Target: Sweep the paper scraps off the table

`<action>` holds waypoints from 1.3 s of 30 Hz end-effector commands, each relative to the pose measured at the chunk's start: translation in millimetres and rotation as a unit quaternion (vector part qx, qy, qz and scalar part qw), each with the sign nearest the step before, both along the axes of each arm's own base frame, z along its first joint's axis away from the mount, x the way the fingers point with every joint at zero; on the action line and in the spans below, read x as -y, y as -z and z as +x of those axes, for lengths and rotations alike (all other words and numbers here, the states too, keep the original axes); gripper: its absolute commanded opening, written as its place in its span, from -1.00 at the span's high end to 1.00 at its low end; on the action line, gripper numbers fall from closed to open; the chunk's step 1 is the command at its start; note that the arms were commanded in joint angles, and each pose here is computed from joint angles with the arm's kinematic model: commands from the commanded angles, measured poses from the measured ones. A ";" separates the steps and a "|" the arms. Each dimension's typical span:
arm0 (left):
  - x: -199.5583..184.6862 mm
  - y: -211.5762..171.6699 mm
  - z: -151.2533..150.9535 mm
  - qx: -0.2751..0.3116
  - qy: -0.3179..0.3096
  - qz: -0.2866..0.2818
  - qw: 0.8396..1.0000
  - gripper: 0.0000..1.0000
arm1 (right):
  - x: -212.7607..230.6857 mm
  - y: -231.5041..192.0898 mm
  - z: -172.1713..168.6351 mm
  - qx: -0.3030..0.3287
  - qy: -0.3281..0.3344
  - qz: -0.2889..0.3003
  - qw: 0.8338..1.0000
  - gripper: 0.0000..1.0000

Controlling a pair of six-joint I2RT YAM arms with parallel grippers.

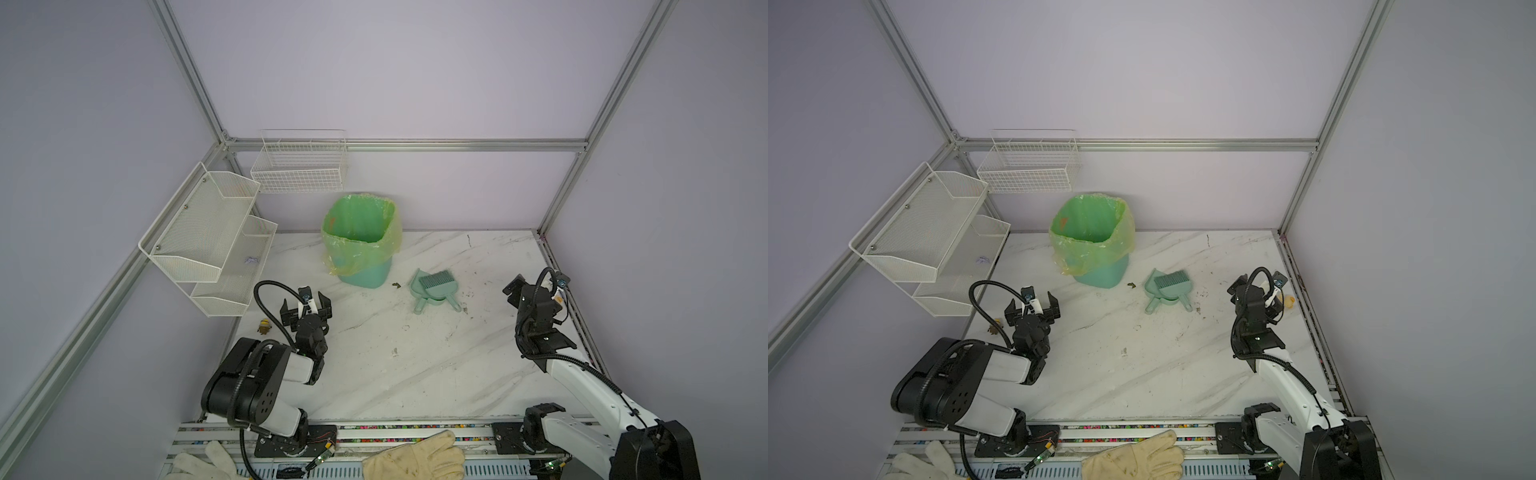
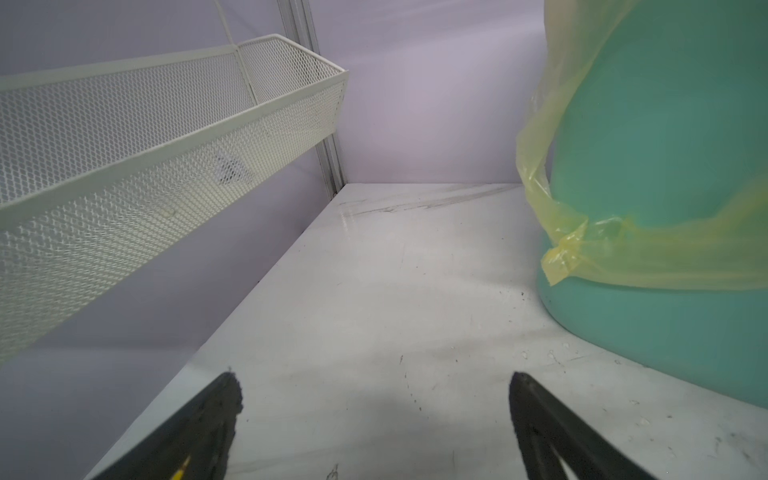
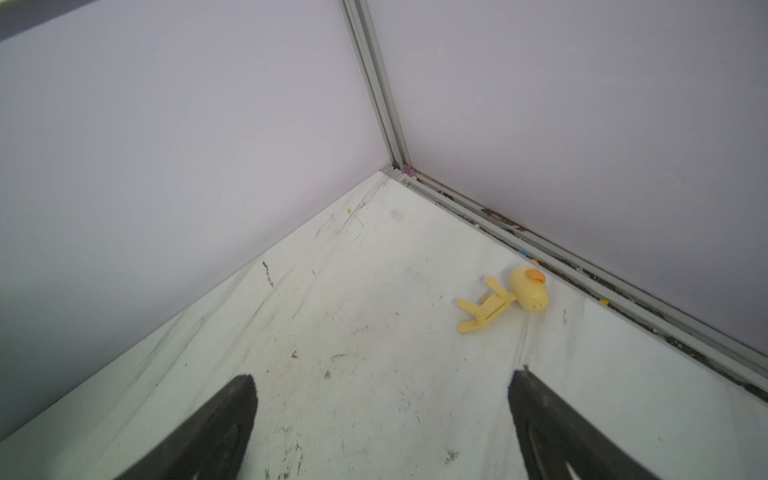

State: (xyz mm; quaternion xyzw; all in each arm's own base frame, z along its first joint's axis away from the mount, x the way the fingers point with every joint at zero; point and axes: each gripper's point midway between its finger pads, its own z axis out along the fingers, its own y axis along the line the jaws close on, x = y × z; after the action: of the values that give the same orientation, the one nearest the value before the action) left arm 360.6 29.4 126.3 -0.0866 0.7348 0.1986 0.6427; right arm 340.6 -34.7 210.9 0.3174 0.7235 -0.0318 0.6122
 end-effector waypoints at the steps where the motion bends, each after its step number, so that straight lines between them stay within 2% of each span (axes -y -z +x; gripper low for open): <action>1: 4.3 -23.7 -3.1 0.060 0.021 0.009 0.998 -0.99 | 13.9 -12.3 -2.1 0.037 0.038 -0.032 0.998 -0.95; 6: 2.0 -21.5 2.1 0.051 0.022 0.003 0.998 -0.99 | 19.3 -13.9 4.2 0.077 0.060 -0.056 0.994 -0.95; 8: -1.3 -16.3 6.6 0.038 0.027 -0.011 0.999 -0.99 | 17.4 -5.9 13.6 0.072 0.059 -0.066 0.994 -0.95; 10: -4.9 0.3 17.7 0.000 0.032 -0.024 0.999 -0.99 | 14.5 3.9 24.1 0.059 0.054 -0.071 0.994 -0.95; 14: -12.5 4.9 26.4 -0.023 0.023 -0.039 0.999 -0.99 | 11.1 20.7 36.8 0.057 0.049 -0.078 0.994 -0.95; 22: -16.3 7.9 31.8 -0.031 0.025 -0.049 0.998 -0.99 | 17.3 49.2 49.1 0.042 0.076 -0.128 0.988 -0.95; 25: -17.8 7.4 32.7 -0.031 0.025 -0.053 0.998 -0.99 | 15.3 60.4 59.9 0.037 0.062 -0.131 0.989 -0.95; 26: -17.6 7.6 32.6 -0.031 0.026 -0.054 0.998 -0.99 | 14.9 54.2 62.5 0.043 0.061 -0.152 0.986 -0.95; 29: -17.7 7.9 32.6 -0.032 0.025 -0.053 0.998 -0.99 | -0.5 61.1 72.8 0.033 0.007 -0.147 0.988 -0.95; 33: -17.9 8.2 32.6 -0.032 0.026 -0.054 0.998 -0.99 | -29.8 64.7 92.1 0.036 -0.090 -0.183 0.978 -0.95; 36: -18.4 8.0 33.0 -0.032 0.026 -0.055 0.998 -0.99 | -22.2 76.3 86.8 0.038 -0.095 -0.156 0.982 -0.95; 37: -18.6 7.9 33.0 -0.032 0.027 -0.056 0.998 -0.99 | -20.0 68.6 83.3 0.063 -0.089 -0.177 0.978 -0.95; 38: -18.9 8.5 32.7 -0.033 0.027 -0.056 0.998 -0.99 | -22.3 68.9 84.7 0.056 -0.094 -0.180 0.978 -0.95; 39: -19.2 8.6 33.0 -0.033 0.027 -0.057 0.997 -0.99 | -24.0 75.3 87.5 0.043 -0.102 -0.156 0.982 -0.95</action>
State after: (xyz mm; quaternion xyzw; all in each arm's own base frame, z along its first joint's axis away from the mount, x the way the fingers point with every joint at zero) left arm 373.5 47.2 80.8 -0.0801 0.8017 0.1553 0.5715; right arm 424.6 -17.2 125.6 0.1593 0.7216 -0.0947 0.6671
